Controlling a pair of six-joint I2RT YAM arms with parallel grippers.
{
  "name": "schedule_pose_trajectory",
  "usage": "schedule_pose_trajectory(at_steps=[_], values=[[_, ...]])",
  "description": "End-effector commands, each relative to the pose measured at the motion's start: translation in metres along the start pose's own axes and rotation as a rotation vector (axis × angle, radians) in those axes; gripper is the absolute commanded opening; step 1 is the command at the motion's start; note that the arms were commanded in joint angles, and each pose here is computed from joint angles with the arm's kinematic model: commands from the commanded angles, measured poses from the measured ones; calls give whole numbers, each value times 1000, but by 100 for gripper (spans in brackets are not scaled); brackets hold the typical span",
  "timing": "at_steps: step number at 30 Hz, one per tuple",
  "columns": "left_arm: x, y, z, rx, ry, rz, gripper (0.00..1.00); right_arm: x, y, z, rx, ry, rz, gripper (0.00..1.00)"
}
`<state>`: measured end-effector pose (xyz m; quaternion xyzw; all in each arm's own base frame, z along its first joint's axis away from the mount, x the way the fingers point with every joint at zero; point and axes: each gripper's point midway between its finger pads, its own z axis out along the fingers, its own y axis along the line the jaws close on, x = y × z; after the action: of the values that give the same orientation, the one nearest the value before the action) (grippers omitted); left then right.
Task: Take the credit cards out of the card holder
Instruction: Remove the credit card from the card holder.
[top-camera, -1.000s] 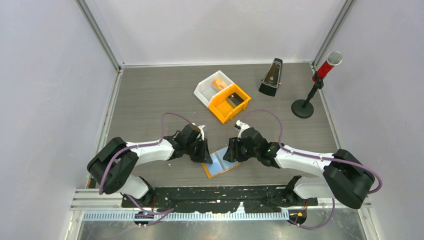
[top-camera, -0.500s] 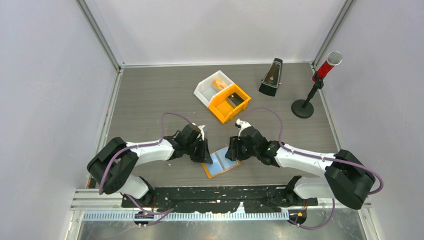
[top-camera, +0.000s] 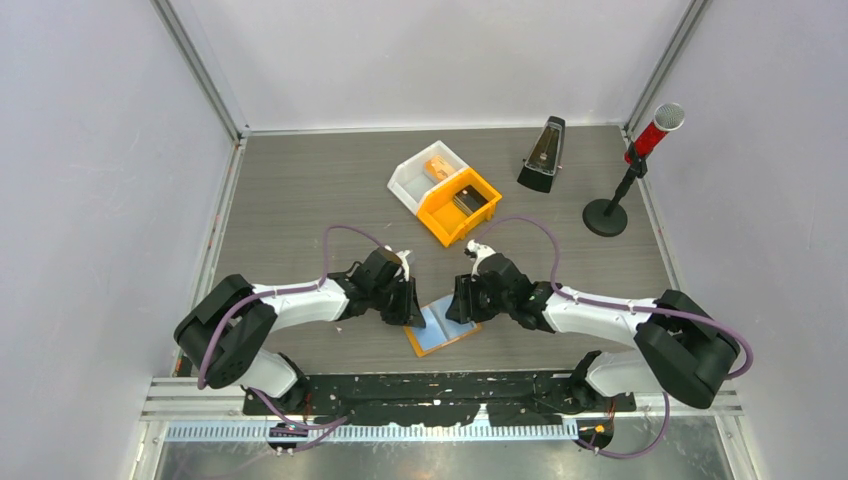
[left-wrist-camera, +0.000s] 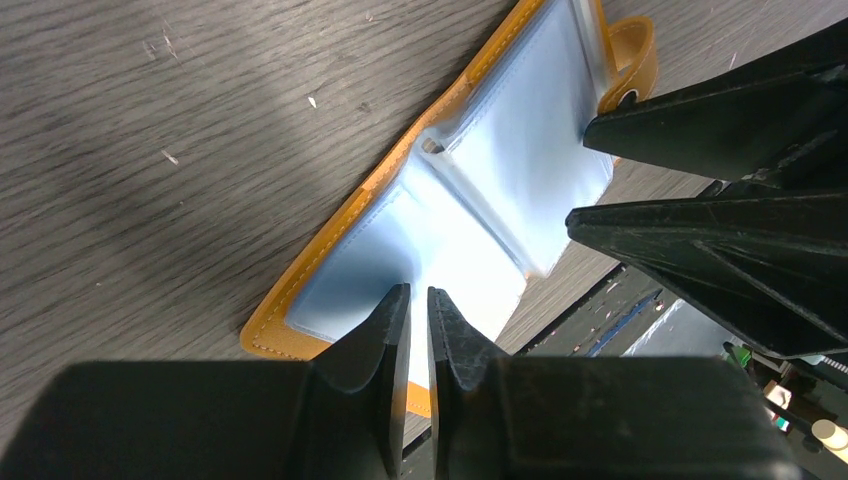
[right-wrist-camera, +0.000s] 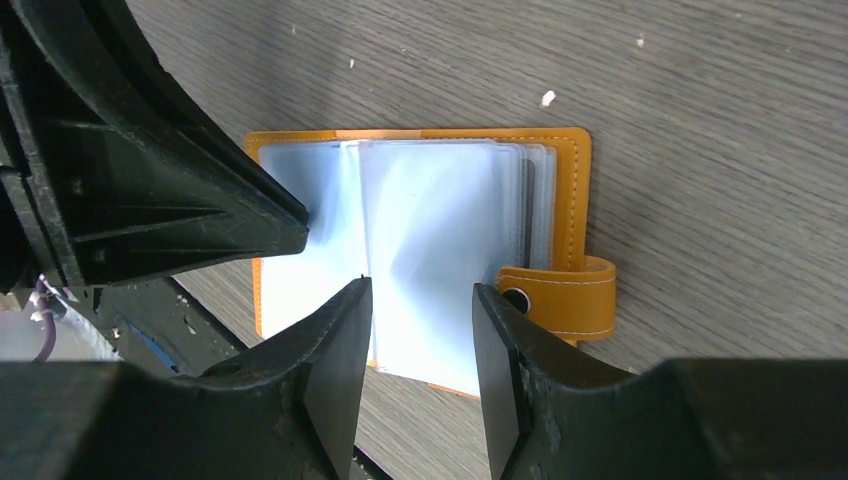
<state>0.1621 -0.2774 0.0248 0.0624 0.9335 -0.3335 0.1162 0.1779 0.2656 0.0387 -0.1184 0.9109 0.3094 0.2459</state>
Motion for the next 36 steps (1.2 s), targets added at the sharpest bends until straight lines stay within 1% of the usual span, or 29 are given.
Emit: schedule_pose_trajectory(at_steps=[1, 6, 8, 12, 13, 14, 15, 17, 31, 36], values=[[1, 5, 1, -34, 0, 32, 14, -8, 21, -6, -91, -22, -20, 49], [3, 5, 2, -35, 8, 30, 15, -9, 42, -8, -200, -17, 4, 48], [3, 5, 2, -34, 6, 32, 15, -9, 45, -9, -215, -14, 10, 48], [3, 5, 0, -39, -1, 35, 15, -20, 32, -17, -125, -71, -19, 48], [3, 6, -1, -40, -1, 37, 15, -18, 26, -18, -93, -63, -33, 48], [3, 6, -1, -42, -1, 37, 15, -25, 24, -21, -70, -93, -43, 49], [3, 6, -1, -41, -2, 38, 15, -23, 15, -22, -27, -85, -54, 49], [3, 5, -1, -40, -1, 36, 15, -23, 9, -26, 5, -88, -66, 49], [2, 4, -1, -38, -4, 40, 15, -6, -6, -8, 41, -29, -49, 50], [2, 3, -1, -38, -3, 40, 15, -1, -4, -5, 37, -13, -53, 50]])
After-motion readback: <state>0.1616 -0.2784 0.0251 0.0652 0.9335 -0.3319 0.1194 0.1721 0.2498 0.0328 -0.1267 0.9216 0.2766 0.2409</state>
